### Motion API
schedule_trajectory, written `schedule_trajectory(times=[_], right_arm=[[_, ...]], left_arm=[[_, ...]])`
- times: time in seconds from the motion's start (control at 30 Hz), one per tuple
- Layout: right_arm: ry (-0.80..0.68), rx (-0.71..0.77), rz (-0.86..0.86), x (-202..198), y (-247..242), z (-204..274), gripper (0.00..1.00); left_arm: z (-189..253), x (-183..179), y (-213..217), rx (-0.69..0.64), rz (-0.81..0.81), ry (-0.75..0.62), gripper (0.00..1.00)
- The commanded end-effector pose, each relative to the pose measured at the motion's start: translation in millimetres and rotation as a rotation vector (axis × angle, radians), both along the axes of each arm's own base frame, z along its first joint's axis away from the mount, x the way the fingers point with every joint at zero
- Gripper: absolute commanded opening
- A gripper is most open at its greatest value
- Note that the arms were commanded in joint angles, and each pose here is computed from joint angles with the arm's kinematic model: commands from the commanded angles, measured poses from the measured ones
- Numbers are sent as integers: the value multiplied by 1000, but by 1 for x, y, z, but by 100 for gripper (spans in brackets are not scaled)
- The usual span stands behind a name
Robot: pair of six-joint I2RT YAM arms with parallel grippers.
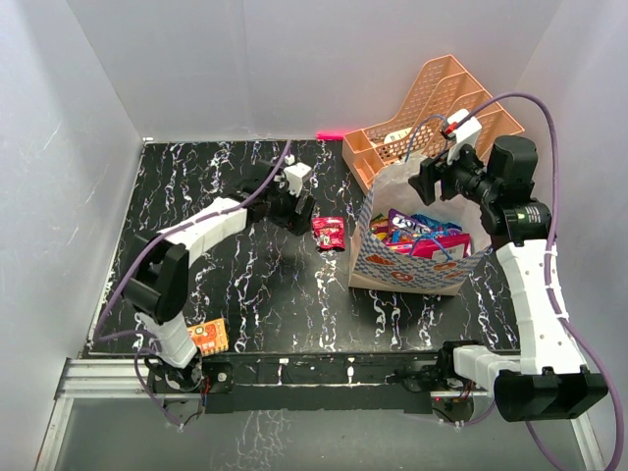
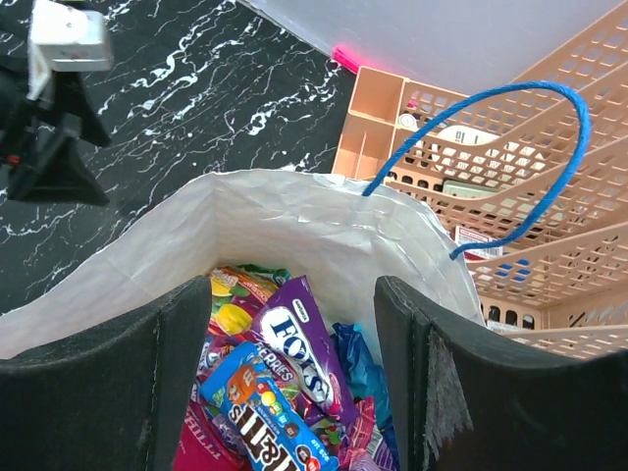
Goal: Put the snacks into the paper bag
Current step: Place the snack in the paper bag, then pick up the snack from the center of the board.
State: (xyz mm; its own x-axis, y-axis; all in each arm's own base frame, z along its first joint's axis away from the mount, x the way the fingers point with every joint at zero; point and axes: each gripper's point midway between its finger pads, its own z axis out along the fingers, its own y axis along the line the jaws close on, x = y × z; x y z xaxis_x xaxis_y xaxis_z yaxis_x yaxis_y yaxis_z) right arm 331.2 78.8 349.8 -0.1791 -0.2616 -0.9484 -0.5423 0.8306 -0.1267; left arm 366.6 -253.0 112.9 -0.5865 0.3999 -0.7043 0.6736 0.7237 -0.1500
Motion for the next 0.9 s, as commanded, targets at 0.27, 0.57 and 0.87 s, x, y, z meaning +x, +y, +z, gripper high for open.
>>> schedule_trajectory(times=[0.27,0.57,0.87], right_arm=[[-94,35,63,-8,11,26,71],[-77,50,86,-9,15,23,71],[-64,56,93,-9,17,17,71]], left_arm=[[-33,20,-50,-112,116,194,78],[-57,4,-70,-147,109,314,58],[-71,-10,-72,-149,126,367,44]])
